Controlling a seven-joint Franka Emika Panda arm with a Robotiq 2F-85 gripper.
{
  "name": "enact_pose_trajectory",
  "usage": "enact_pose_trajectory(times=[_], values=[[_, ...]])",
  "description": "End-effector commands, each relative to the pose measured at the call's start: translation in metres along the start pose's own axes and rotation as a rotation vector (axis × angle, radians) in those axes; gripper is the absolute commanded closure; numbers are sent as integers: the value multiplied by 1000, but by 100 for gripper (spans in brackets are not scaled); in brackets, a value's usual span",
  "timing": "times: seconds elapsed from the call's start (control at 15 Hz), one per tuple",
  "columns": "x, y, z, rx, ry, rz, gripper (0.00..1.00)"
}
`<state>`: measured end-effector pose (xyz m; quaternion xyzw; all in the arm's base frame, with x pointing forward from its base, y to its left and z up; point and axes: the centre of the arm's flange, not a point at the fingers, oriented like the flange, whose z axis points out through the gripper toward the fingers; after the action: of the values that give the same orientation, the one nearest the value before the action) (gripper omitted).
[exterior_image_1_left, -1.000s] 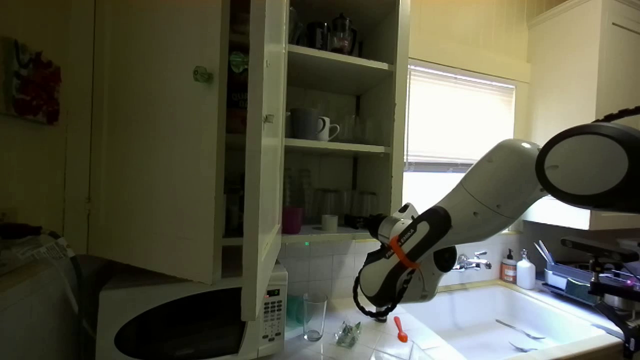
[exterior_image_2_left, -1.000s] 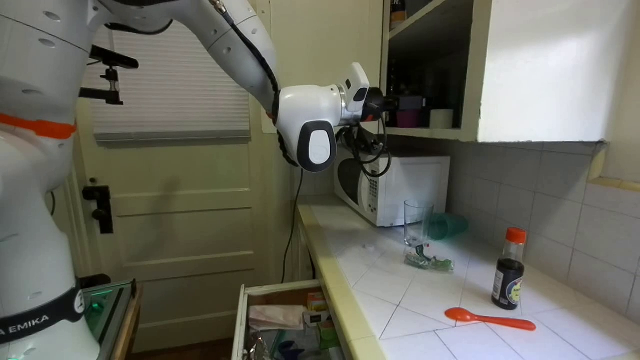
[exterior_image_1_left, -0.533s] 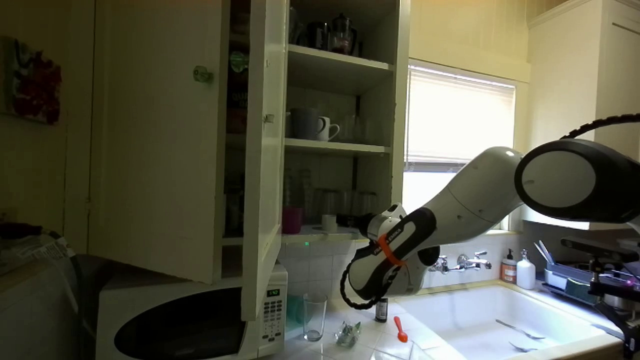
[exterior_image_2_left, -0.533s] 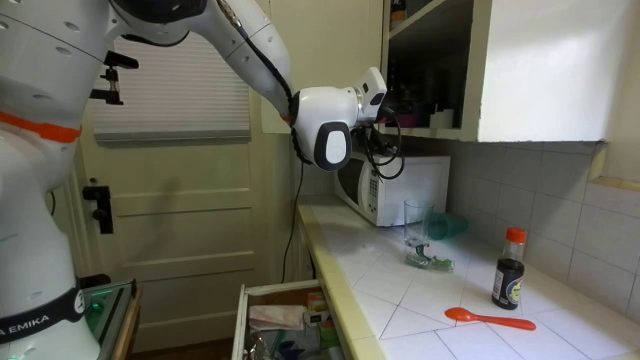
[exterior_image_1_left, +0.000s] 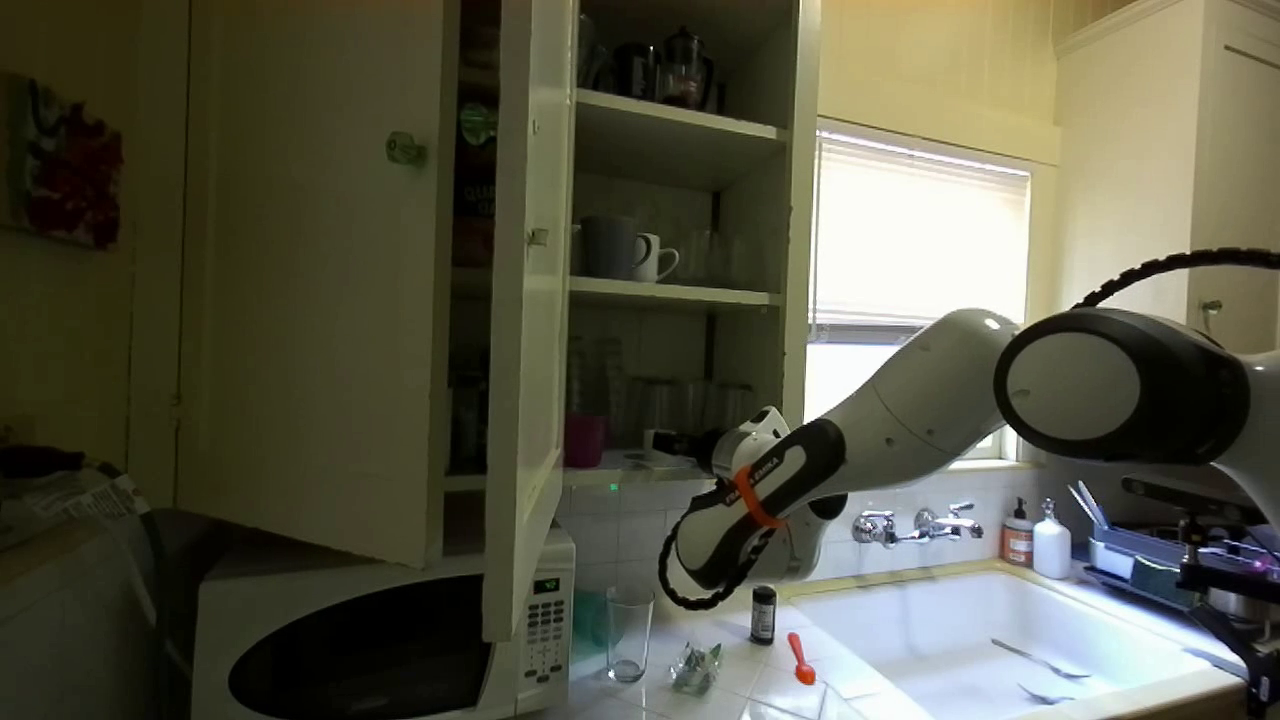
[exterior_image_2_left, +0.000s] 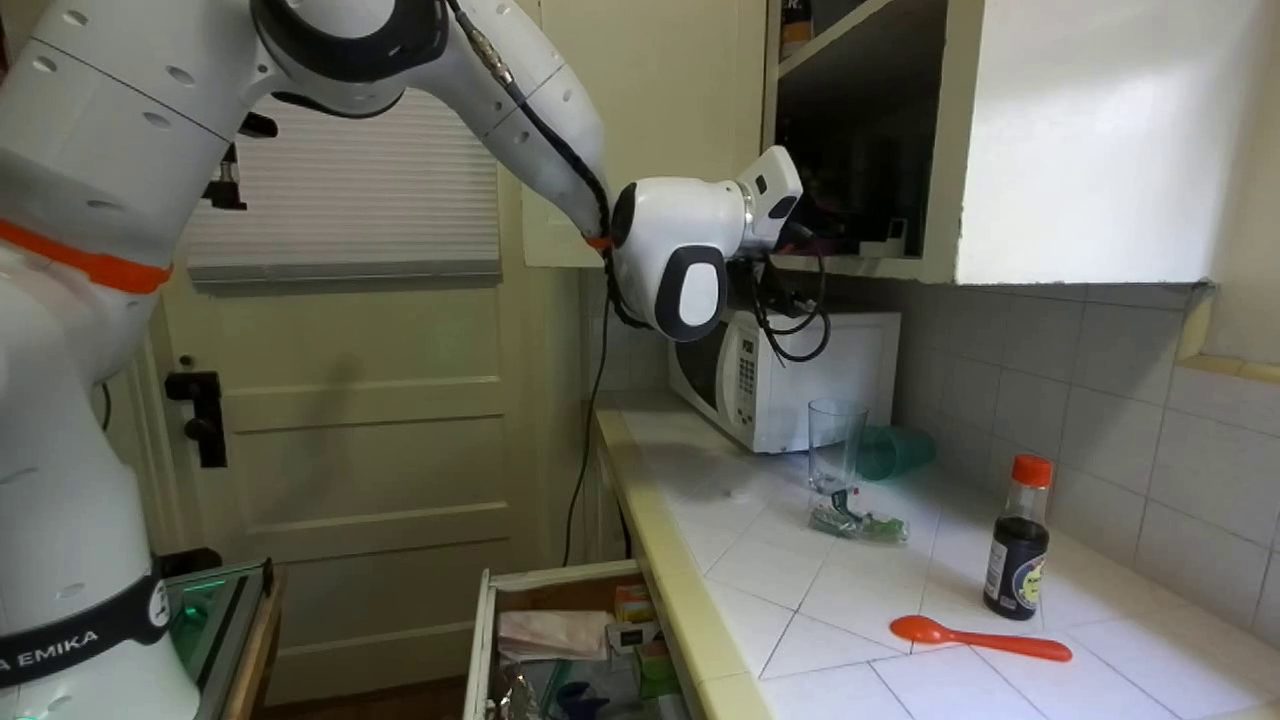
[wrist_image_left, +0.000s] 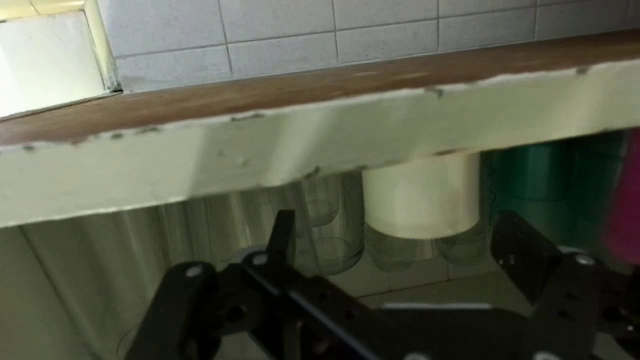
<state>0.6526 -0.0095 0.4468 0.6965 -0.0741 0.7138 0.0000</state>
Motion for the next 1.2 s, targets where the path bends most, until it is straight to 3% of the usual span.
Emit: enact_pose_trajectory(times=[0.0,0.53,0.67,0.73,0.8,0.87,1.0,1.13], values=[[-6,-8,23,11,-23,6,0],[-3,-14,39,21,-25,6,0],[-2,-14,41,22,-27,8,8],[-2,-14,42,22,-29,10,18],[-2,-14,43,23,-29,11,20],[-3,-14,44,24,-29,11,33],[-4,-14,45,24,-29,10,50],[-3,-14,45,24,-27,10,61]])
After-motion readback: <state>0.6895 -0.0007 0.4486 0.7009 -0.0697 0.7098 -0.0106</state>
